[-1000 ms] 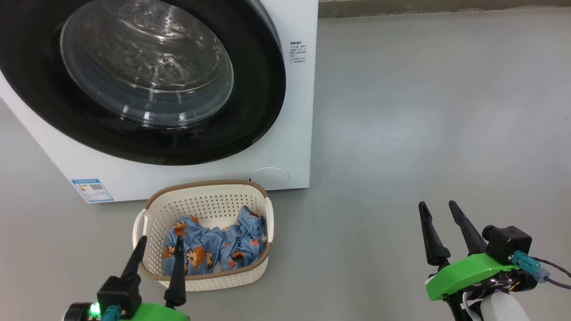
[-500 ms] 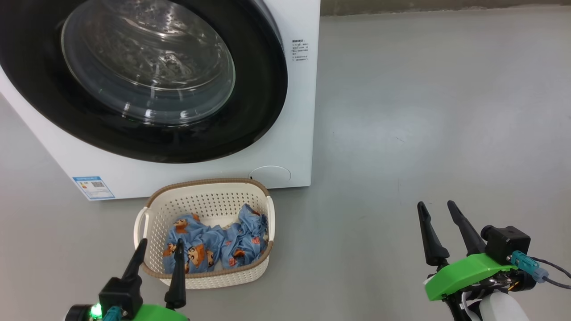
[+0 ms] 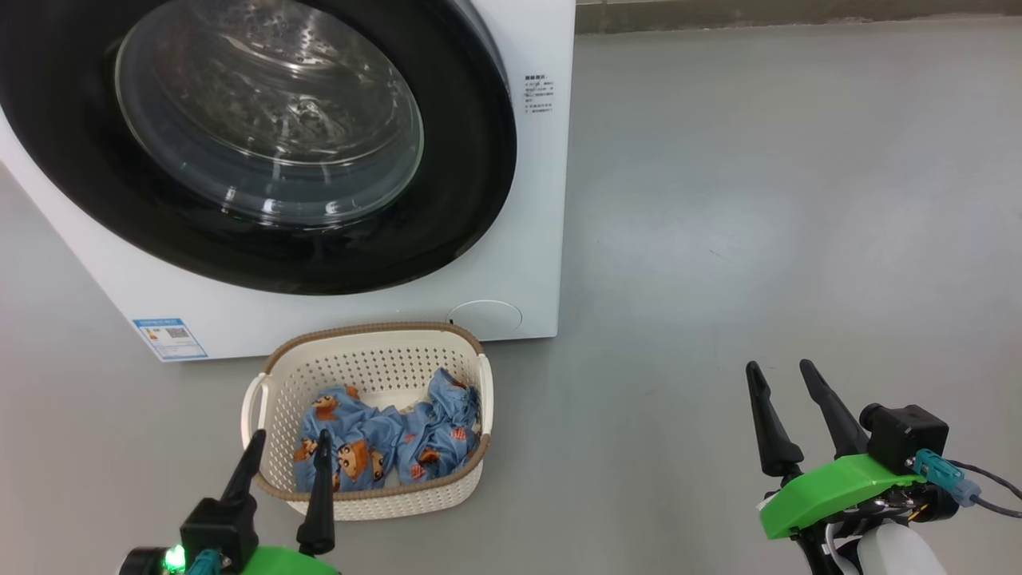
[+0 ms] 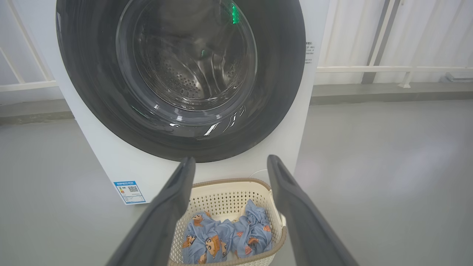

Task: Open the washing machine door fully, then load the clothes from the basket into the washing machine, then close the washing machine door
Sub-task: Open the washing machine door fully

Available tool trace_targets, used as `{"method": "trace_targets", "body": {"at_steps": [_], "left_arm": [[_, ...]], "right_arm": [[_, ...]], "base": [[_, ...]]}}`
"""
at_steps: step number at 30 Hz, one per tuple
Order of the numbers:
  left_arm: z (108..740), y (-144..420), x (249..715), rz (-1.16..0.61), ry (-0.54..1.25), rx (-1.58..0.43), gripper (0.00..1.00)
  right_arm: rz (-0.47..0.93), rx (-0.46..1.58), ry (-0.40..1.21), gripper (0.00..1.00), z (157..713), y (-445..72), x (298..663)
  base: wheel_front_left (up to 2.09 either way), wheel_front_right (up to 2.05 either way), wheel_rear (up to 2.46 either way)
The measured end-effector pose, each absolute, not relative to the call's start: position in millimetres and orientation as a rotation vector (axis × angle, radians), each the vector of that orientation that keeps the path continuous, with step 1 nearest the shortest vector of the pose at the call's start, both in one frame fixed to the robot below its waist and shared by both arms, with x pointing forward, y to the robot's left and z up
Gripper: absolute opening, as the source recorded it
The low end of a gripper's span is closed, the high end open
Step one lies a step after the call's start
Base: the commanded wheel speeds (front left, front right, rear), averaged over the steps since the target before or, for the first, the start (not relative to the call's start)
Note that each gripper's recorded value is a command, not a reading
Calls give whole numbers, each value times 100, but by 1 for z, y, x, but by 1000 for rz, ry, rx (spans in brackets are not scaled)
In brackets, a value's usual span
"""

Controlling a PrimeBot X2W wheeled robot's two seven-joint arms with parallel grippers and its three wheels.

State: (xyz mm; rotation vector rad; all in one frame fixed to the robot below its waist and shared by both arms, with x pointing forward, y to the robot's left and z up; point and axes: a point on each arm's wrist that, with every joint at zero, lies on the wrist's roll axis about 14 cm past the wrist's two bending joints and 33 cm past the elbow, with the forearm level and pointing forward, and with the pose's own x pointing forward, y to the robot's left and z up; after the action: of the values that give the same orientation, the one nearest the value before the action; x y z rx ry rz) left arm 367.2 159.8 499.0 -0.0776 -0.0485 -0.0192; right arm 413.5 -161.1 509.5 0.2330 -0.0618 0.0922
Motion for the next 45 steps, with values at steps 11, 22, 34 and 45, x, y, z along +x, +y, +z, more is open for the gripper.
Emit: {"method": "trace_targets", "body": {"at_steps": [11, 22, 34, 45], "left_arm": [[498, 159, 367, -19, -45, -78, 100], [495, 160, 366, -17, -35, -80, 100], [483, 167, 369, 10, -1, -102, 100], [493, 179, 384, 39, -32, -150, 100]], "right_arm": [[94, 232, -64, 100, 510, -161, 413], [101, 232, -61, 29, 509, -158, 414], [62, 585, 0, 0, 490, -149, 429], [57, 1077, 48, 0, 500, -118, 492]], "base": [[0, 0, 0], [0, 0, 0], [0, 0, 0], [0, 0, 0]]}}
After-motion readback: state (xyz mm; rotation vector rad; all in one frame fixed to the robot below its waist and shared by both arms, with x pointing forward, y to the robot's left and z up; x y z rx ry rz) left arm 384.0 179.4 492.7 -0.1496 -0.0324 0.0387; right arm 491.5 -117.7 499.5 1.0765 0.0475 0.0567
